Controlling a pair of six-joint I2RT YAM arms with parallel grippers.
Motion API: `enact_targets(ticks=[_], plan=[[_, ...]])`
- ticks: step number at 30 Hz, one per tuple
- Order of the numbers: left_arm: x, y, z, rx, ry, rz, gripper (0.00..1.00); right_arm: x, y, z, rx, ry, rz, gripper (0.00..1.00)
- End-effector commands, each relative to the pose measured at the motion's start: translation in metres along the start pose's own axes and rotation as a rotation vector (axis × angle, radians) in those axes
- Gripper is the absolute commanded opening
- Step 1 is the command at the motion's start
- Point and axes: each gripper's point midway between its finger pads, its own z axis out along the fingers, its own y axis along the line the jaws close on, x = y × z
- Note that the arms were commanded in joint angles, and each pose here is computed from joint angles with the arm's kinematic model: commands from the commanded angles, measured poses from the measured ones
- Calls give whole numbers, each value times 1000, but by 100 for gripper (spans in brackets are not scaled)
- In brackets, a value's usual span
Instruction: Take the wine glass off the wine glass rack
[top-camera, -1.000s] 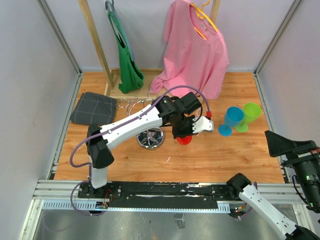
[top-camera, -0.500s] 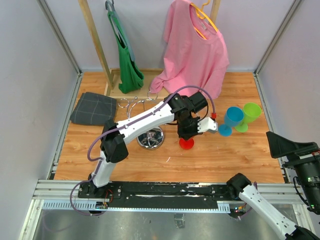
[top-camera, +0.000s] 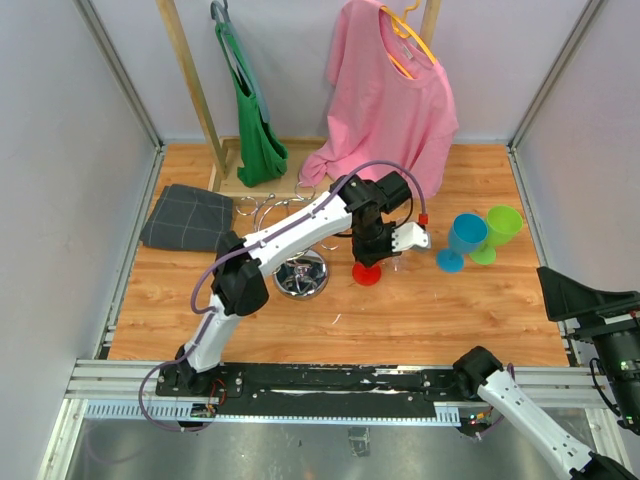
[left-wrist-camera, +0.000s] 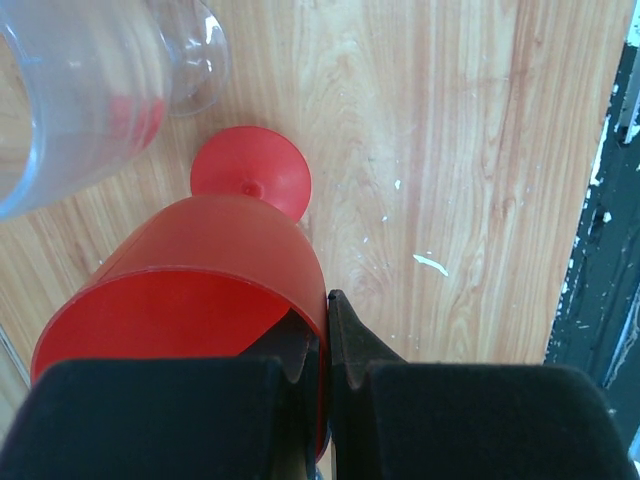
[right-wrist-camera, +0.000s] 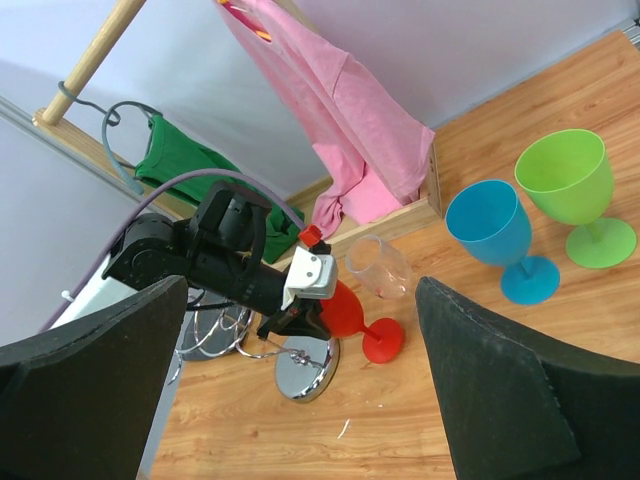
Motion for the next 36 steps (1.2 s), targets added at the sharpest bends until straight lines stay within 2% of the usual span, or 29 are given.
enact_targets(ticks=[1, 19, 22, 30, 33, 36], plan=[[1, 10, 0, -8, 20, 20, 0, -6, 6, -1, -30, -15, 29, 99], [13, 18, 13, -18, 77, 19, 1, -5, 4, -3, -34, -19, 41, 99], [12, 17, 12, -15, 70, 22, 9, -5, 3, -3, -33, -20, 40, 99], [6, 17, 1, -32, 46, 24, 42, 0, 2, 0, -24, -9, 32, 99], [3, 17, -6, -43, 32, 29, 51, 3, 1, 1, -23, -4, 33, 99], [-1, 18, -15, -59, 25, 32, 53, 2, 2, 2, -25, -7, 35, 99]])
